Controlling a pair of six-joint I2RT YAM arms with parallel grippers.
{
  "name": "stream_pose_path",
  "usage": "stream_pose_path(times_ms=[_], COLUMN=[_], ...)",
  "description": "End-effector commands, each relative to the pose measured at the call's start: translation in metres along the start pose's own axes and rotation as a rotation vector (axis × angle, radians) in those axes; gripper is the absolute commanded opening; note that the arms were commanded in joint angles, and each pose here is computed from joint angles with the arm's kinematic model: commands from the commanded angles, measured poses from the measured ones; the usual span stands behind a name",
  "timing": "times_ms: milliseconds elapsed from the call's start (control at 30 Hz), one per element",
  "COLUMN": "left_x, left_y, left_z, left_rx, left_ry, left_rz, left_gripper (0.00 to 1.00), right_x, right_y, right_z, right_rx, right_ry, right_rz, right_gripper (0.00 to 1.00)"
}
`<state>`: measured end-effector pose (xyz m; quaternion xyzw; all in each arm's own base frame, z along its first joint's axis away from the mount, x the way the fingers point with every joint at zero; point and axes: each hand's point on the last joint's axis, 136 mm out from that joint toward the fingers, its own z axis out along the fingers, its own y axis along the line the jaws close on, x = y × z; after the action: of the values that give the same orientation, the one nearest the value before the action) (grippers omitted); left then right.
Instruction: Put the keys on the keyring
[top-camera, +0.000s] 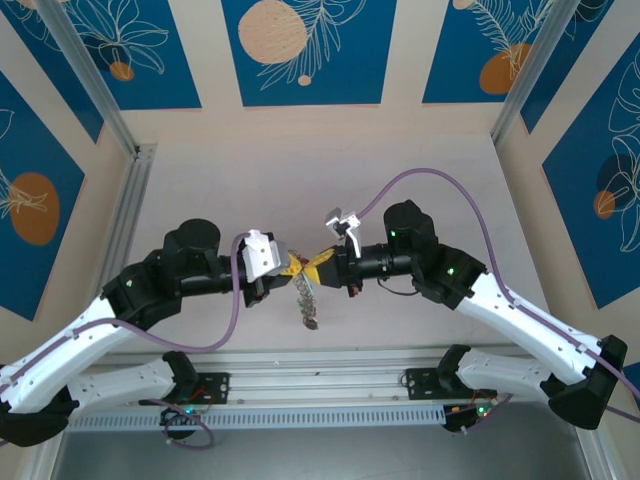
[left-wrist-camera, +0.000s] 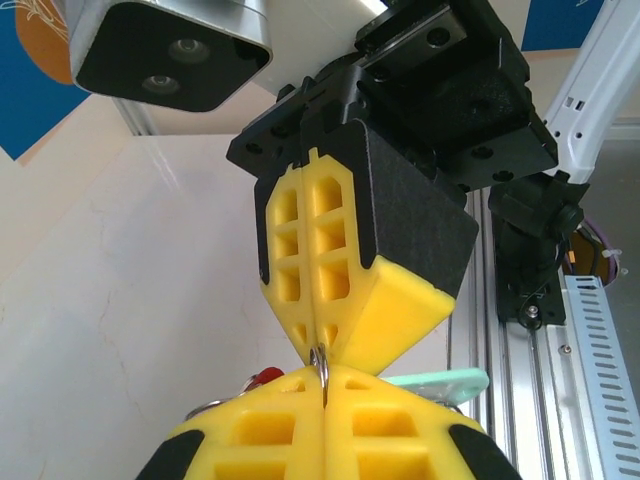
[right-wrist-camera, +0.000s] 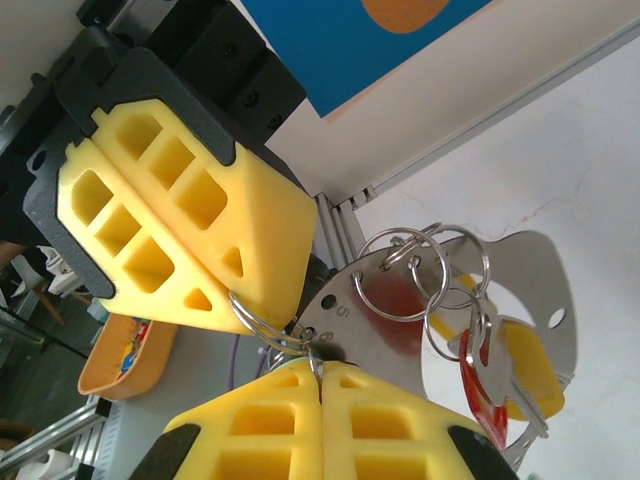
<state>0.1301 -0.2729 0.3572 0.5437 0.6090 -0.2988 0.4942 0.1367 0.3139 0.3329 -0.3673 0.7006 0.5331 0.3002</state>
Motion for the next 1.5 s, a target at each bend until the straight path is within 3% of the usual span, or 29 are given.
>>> stream_pose_path(times_ms=[0, 267, 400, 933, 1200, 1467], left_x=[-0.052, -0.056, -0.06, -0.061, -0.066, -0.067], left_y=[-0.014, -0.016, -0.018, -0.024, -0.033, -0.036], left_z=[-0.021, -0.023, -0.025, -0.022, -0.025, -0.025], left_rx=[0.051, 0.06, 0.07, 0.114, 0.17, 0.19], left_ry=[-0.216, -0.25, -0.27, -0.272, -0.298, -0.308], left_rz=[0.061, 0.072, 0.074, 0.059, 0.047, 0.036], left_gripper=[0.0, 0.0, 0.0, 0.0, 0.0, 0.0], right_x=[0.011, 0.014, 0.013, 0.004, 0.0, -0.003], right_y=[-0.013, -0.01, -0.014, 0.012, 0.023, 0.046], right_z=[0.003, 0.008, 0.006, -0.002, -0.001, 0.001], right_rx=[0.025, -0.019, -0.011, -0.083, -0.12, -0.197], right_ry=[0.047, 0.093, 0.08, 0.026, 0.008, 0.004], right_rz=[0.074, 0.1, 0.121, 0.004, -0.028, -0.102], right_gripper=[0.06, 0.17, 0.18, 0.12, 0.03, 0.03])
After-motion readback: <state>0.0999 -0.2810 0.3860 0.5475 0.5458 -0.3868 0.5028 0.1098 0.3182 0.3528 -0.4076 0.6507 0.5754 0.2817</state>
